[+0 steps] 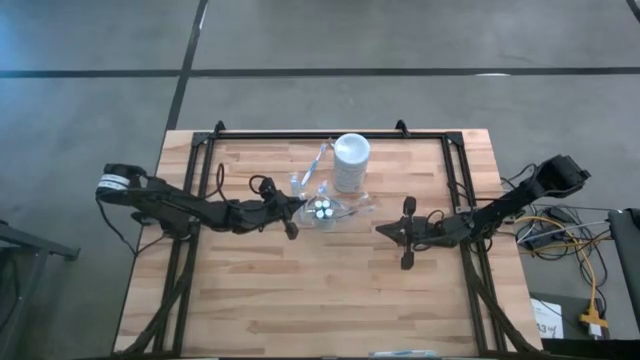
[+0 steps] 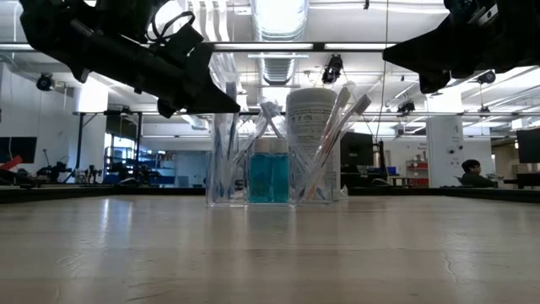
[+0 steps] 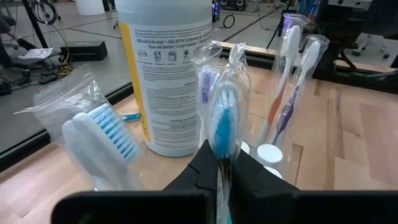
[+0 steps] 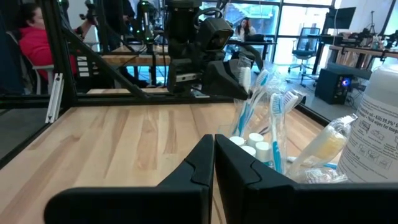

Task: Pick & Place toothbrushing station
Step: Adjust the blue toothbrush in the transparent organizer, then put the blue toothbrush into the transparent organizer

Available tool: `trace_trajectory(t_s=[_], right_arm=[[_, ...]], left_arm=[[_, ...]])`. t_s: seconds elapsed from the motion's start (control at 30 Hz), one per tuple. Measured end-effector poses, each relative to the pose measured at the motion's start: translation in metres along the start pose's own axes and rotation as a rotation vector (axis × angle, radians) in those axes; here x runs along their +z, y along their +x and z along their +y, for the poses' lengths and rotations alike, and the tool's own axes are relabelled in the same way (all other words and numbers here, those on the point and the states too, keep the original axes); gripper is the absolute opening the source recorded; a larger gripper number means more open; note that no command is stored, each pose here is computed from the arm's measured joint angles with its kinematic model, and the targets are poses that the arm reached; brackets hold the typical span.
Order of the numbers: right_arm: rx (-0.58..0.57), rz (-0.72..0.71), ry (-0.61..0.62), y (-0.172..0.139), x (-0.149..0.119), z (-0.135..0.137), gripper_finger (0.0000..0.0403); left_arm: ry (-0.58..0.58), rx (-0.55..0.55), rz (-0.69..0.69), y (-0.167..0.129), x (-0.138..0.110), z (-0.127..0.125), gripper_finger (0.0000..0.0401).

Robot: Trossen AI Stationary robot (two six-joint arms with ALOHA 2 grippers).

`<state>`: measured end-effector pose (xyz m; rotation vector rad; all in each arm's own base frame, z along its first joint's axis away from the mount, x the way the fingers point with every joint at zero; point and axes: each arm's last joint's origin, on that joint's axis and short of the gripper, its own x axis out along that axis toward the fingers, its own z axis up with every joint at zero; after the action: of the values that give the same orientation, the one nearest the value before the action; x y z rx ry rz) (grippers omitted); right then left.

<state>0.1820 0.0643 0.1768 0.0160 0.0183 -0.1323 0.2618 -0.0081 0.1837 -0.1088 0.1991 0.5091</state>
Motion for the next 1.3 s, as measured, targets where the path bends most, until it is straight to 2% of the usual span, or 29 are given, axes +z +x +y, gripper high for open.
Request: trace_trajectory(t_s=[0.17,0.3,0.47,0.77,1.13,1.3], right_arm=[[0.0,0.0,0.0,0.0,0.0,0.0,0.0008],[0.001,0.0,0.0,0.0,0.0,0.0,0.0008],[0.001,0.0,-0.005,0.0,0.0,0.0,0.0008],[0.005,0.0,-0.007,0.0,0.0,0.0,0.0008],[0.01,0.0,-0.002,0.001,0.001,0.001,0.0008],[0.044,0.085,-0.042,0.004,0.004,0.011,0.0008]], left_arm=[[-0.015,-0.005,0.0,-0.002,0.002,0.001,0.003],[-0.011,-0.016,0.018,-0.003,0.0,0.001,0.0061],[-0.06,-0.043,0.033,-0.003,0.001,0.0,0.011],[-0.036,-0.141,-0.006,-0.021,0.026,0.003,0.0186],[-0.002,-0.172,-0.024,-0.065,0.055,0.025,0.0195],[0.037,-0.254,-0.062,-0.086,0.064,0.028,0.0178]])
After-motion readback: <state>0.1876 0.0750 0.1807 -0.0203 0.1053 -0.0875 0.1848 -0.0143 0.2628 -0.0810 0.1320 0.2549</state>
